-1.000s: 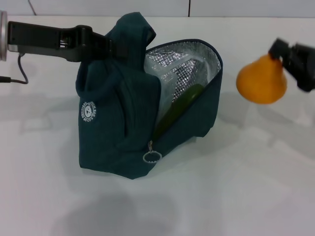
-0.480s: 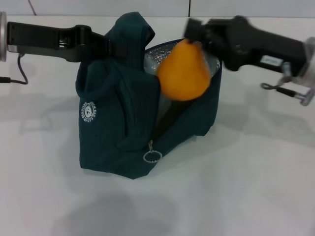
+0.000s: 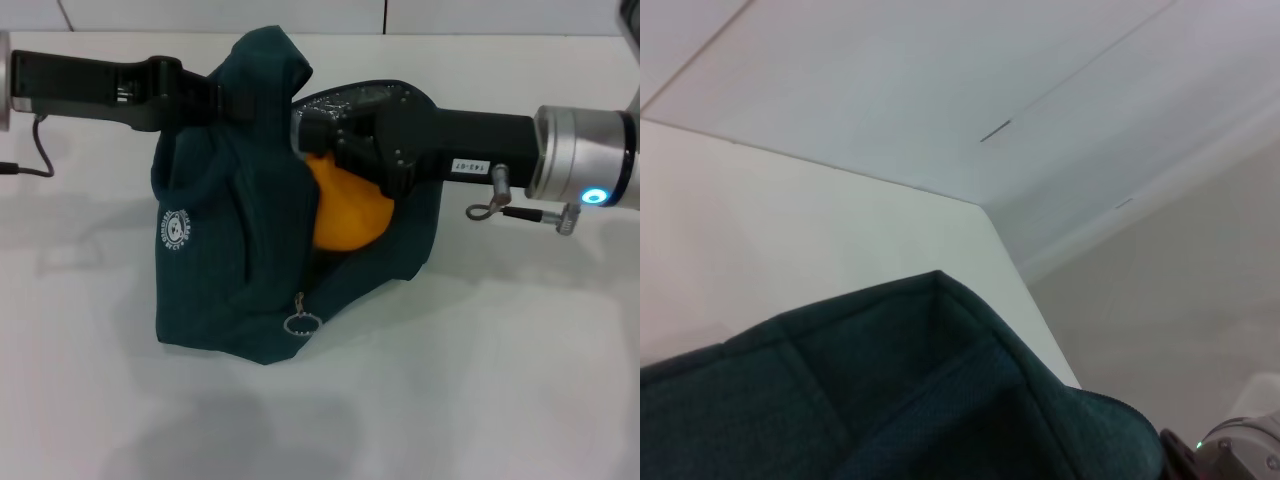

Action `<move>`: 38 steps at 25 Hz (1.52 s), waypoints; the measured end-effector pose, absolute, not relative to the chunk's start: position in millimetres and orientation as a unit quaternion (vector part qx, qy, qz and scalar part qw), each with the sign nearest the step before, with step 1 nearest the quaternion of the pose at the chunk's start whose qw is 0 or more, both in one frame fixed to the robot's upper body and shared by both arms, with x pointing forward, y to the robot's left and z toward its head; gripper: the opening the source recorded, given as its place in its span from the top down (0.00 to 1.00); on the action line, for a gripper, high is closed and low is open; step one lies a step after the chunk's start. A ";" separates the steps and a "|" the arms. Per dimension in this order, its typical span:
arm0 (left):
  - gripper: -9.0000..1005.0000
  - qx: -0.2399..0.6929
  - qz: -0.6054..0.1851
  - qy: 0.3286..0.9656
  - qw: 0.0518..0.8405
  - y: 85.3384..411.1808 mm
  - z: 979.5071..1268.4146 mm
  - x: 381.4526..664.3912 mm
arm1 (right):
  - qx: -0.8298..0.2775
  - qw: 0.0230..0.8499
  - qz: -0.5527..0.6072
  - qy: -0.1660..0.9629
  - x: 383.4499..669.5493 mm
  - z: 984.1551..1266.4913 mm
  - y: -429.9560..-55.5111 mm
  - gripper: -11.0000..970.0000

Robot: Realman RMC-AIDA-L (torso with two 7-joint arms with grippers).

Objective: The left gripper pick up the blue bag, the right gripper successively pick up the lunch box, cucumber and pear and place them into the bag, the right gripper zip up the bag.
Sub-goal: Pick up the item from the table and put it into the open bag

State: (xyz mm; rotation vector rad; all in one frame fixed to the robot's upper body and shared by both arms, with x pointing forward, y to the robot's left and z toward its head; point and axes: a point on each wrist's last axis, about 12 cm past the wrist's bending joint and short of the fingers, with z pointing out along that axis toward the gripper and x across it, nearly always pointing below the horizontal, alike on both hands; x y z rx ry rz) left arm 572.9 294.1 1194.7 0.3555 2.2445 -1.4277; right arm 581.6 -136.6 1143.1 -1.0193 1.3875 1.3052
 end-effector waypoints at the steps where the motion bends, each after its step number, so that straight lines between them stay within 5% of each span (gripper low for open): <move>1: 0.95 0.128 -0.518 0.815 0.227 294.7 1194.2 572.4 | -0.419 0.468 0.532 0.567 581.2 1142.7 -135.2 0.92; 23: 0.95 0.127 -0.515 0.817 0.227 298.7 1194.7 571.5 | -0.380 0.486 0.527 0.584 585.8 1140.0 -138.8 0.90; 30: 0.95 0.123 -0.515 0.818 0.225 300.3 1194.0 570.6 | -0.330 0.507 0.538 0.588 581.8 1135.8 -159.3 0.63; 38: 0.95 0.125 -0.516 0.817 0.224 299.9 1194.6 570.6 | -0.078 0.476 0.577 0.659 553.5 1093.1 -237.6 0.42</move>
